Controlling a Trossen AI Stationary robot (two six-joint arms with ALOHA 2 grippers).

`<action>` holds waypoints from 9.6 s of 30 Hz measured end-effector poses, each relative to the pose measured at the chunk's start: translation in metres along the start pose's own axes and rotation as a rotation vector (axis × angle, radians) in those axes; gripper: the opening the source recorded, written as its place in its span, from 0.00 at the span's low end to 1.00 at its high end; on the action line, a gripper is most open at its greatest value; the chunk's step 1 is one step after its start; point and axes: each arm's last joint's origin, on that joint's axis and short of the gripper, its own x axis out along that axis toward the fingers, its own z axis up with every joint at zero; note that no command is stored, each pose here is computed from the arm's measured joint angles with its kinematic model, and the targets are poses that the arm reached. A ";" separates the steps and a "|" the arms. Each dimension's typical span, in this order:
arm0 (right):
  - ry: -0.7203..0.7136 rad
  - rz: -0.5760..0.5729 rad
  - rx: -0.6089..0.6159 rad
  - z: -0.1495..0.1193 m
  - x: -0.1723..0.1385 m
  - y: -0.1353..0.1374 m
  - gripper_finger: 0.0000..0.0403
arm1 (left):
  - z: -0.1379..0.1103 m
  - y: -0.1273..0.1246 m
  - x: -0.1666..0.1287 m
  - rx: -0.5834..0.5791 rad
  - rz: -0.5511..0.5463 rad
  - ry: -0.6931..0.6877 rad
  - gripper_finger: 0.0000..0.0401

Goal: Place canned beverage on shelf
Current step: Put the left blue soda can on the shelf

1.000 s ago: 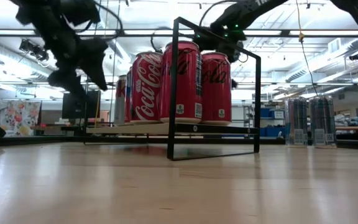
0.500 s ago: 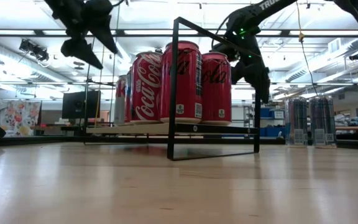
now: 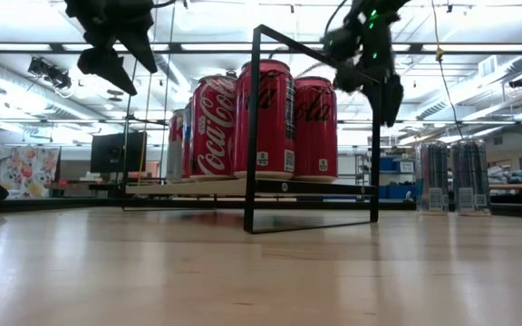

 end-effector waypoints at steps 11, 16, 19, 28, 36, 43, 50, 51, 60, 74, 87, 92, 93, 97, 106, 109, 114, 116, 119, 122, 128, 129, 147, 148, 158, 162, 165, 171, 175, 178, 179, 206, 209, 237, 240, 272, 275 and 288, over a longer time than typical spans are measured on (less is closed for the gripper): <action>-0.040 0.028 0.107 -0.019 -0.014 -0.032 0.99 | 0.001 0.000 -0.001 0.038 -0.008 -0.012 0.99; 0.052 0.037 0.078 -0.025 0.004 -0.031 0.99 | 0.001 0.000 -0.001 0.038 -0.008 -0.012 0.99; 0.115 0.037 0.060 -0.029 0.019 -0.026 0.99 | 0.001 0.000 -0.001 0.038 -0.008 -0.012 0.99; 0.220 0.040 0.050 -0.038 0.051 -0.020 0.99 | 0.001 0.000 -0.001 0.038 -0.008 -0.012 0.99; 0.192 0.041 0.038 -0.037 0.067 -0.018 0.99 | 0.001 0.000 -0.001 0.037 -0.008 -0.011 0.99; 0.202 0.024 0.019 -0.040 0.084 -0.017 0.93 | 0.001 0.000 -0.001 0.037 -0.008 -0.011 0.99; 0.176 0.019 -0.013 -0.037 0.084 -0.016 0.76 | 0.000 -0.001 -0.001 0.036 -0.022 -0.004 0.99; 0.167 0.021 -0.017 -0.036 0.080 -0.015 0.73 | 0.000 -0.001 -0.001 0.044 -0.030 -0.003 0.99; 0.059 0.036 -0.074 -0.021 0.048 -0.001 0.53 | 0.007 -0.008 -0.001 0.108 -0.153 -0.048 0.99; 0.069 0.127 -0.011 -0.023 0.035 -0.009 0.82 | 0.006 -0.008 0.000 0.110 -0.150 -0.027 0.99; 0.112 0.083 0.075 -0.027 0.047 -0.015 0.97 | 0.006 -0.007 0.000 0.110 -0.151 -0.021 0.99; 0.155 0.091 0.096 -0.033 0.064 -0.015 0.99 | 0.006 -0.007 0.000 0.110 -0.151 -0.021 0.99; 0.160 0.090 0.104 -0.034 0.067 -0.015 0.98 | 0.006 -0.007 0.000 0.110 -0.151 -0.021 0.99; 0.171 0.117 0.142 -0.036 0.080 -0.015 0.95 | 0.006 -0.007 0.000 0.111 -0.151 -0.021 0.99; 0.132 0.114 0.188 -0.037 0.101 -0.012 0.80 | 0.006 -0.007 0.000 0.114 -0.151 -0.021 0.99; 0.138 0.140 0.201 -0.038 0.105 -0.013 0.74 | 0.006 -0.008 0.000 0.120 -0.151 -0.022 0.99; 0.150 0.148 0.218 -0.038 0.102 -0.014 0.61 | 0.006 -0.007 0.000 0.145 -0.148 -0.027 0.99; 0.133 0.155 0.216 -0.036 0.098 -0.012 0.60 | 0.006 -0.007 0.000 0.146 -0.131 -0.036 0.99; 0.104 0.159 0.218 -0.031 0.090 -0.008 0.60 | 0.008 -0.007 0.000 0.137 -0.126 -0.054 0.99; 0.065 0.176 0.214 -0.024 0.076 -0.003 0.61 | 0.012 -0.011 -0.001 0.085 -0.179 -0.087 0.99; -0.076 0.193 0.173 -0.007 0.021 0.010 0.62 | 0.024 -0.022 0.002 0.120 -0.326 -0.180 0.99; -0.106 0.198 0.160 -0.005 0.010 0.013 0.62 | 0.026 -0.023 0.003 0.135 -0.331 -0.198 0.99; -0.489 0.356 0.064 0.000 -0.094 0.074 0.63 | 0.072 -0.058 0.062 0.444 -0.242 -0.388 0.99; -0.493 0.366 0.060 0.000 -0.095 0.076 0.63 | 0.078 -0.061 0.061 0.469 -0.235 -0.403 0.99; -0.513 0.461 0.042 0.000 -0.100 0.091 0.63 | 0.121 -0.091 0.079 0.583 -0.269 -0.420 0.99; -0.512 0.487 -0.004 -0.002 -0.101 0.098 0.63 | 0.130 -0.102 0.087 0.603 -0.344 -0.398 0.99; -0.512 0.487 -0.010 -0.002 -0.101 0.099 0.63 | 0.133 -0.108 0.095 0.621 -0.349 -0.367 0.99; -0.523 0.482 -0.048 -0.003 -0.102 0.101 0.63 | 0.136 -0.120 0.107 0.608 -0.363 -0.342 0.99; -0.554 0.464 -0.131 -0.006 -0.107 0.105 0.63 | 0.134 -0.119 0.114 0.544 -0.364 -0.299 0.99; -0.595 0.427 -0.191 -0.008 -0.113 0.107 0.63 | 0.134 -0.119 0.113 0.541 -0.367 -0.306 0.96; -0.598 0.409 -0.207 -0.008 -0.113 0.107 0.63 | 0.134 -0.119 0.113 0.538 -0.368 -0.304 0.94; -0.621 0.323 -0.410 -0.015 -0.115 0.117 0.65 | 0.135 -0.122 0.112 0.496 -0.382 -0.323 0.63; -0.619 0.328 -0.391 -0.015 -0.115 0.117 0.68 | 0.135 -0.122 0.111 0.495 -0.383 -0.327 0.63; -0.970 0.326 -0.141 -0.090 -0.184 0.058 0.86 | 0.137 -0.106 0.068 0.447 -0.213 -0.371 0.63; -1.021 0.306 -0.107 -0.104 -0.192 0.051 0.86 | 0.132 -0.096 0.046 0.446 -0.166 -0.343 0.63; -1.015 0.321 -0.071 -0.090 -0.167 0.059 0.86 | -0.036 0.001 0.040 0.087 0.004 -0.658 0.63; -1.012 0.407 -0.084 -0.084 -0.167 0.064 0.86 | -0.043 0.003 0.048 0.065 -0.012 -0.695 0.63; -1.166 0.468 -0.084 0.003 -0.146 0.112 0.86 | -0.029 -0.013 0.034 0.006 -0.272 -0.914 0.63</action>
